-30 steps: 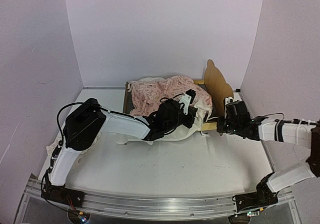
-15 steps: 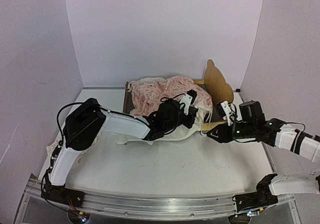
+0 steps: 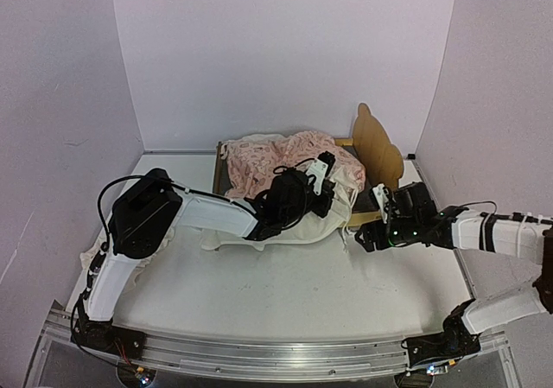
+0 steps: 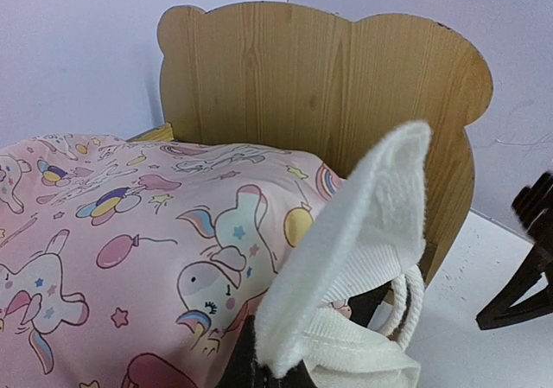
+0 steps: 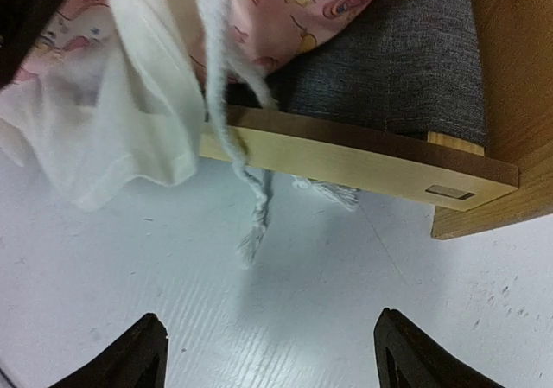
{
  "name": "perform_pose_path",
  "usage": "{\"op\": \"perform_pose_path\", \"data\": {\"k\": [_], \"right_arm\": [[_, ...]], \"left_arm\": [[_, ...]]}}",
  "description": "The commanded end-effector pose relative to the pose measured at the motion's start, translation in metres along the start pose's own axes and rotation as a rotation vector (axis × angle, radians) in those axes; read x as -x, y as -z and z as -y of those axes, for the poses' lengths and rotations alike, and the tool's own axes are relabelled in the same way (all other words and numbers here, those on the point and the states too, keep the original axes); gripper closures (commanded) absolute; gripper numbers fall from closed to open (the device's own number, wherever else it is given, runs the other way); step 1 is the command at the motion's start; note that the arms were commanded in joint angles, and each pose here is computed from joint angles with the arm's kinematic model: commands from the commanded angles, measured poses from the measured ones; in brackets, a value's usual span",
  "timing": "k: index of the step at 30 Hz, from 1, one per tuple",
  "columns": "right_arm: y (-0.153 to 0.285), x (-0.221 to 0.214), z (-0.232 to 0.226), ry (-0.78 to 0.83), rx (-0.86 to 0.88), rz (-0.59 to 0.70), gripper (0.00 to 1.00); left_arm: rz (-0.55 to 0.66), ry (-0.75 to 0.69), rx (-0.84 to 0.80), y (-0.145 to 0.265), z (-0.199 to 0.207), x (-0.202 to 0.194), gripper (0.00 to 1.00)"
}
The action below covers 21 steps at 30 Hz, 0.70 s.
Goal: Set up the pet bed
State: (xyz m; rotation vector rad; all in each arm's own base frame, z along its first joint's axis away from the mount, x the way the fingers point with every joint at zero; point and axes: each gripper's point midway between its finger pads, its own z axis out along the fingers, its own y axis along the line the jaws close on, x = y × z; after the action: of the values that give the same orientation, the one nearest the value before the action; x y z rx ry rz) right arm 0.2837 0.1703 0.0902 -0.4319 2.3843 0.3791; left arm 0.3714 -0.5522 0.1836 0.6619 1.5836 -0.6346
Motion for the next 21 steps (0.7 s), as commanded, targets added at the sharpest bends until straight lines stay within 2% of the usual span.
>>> {"op": "perform_pose_path", "data": {"k": [1, 4, 6, 9, 10, 12, 15, 17, 19, 21], "right_arm": [[-0.025, 0.011, 0.019, 0.142, -0.111, 0.062, 0.17], [-0.037, 0.025, 0.002, 0.254, -0.026, 0.074, 0.23], [-0.036, 0.030, 0.001, 0.269, -0.022, 0.071, 0.26], [-0.011, 0.045, 0.037, 0.213, -0.243, 0.166, 0.28], [0.002, 0.051, 0.047, 0.167, -0.297, 0.213, 0.26], [0.025, 0.064, 0.056, 0.033, -0.288, 0.292, 0.19], [0.049, 0.064, 0.073, -0.088, -0.357, 0.214, 0.15], [0.070, 0.077, 0.081, -0.112, -0.410, 0.209, 0.13], [0.086, 0.090, 0.087, -0.144, -0.429, 0.236, 0.03], [0.092, 0.102, 0.086, -0.154, -0.407, 0.231, 0.02]], "left_arm": [[0.108, 0.014, 0.036, 0.005, -0.015, 0.046, 1.00], [0.110, 0.012, 0.033, 0.004, -0.015, 0.047, 1.00], [0.111, 0.008, 0.039, 0.004, -0.017, 0.047, 1.00], [0.111, 0.012, 0.049, 0.006, -0.021, 0.048, 1.00], [0.112, 0.022, 0.040, 0.006, -0.020, 0.049, 1.00], [0.111, 0.030, -0.033, 0.006, -0.007, 0.050, 1.00], [0.103, 0.013, -0.161, 0.007, 0.019, 0.046, 1.00], [0.098, 0.010, -0.180, 0.008, 0.023, 0.044, 1.00], [0.096, 0.008, -0.181, 0.008, 0.023, 0.043, 1.00], [0.096, 0.013, -0.180, 0.007, 0.023, 0.043, 1.00]]}}
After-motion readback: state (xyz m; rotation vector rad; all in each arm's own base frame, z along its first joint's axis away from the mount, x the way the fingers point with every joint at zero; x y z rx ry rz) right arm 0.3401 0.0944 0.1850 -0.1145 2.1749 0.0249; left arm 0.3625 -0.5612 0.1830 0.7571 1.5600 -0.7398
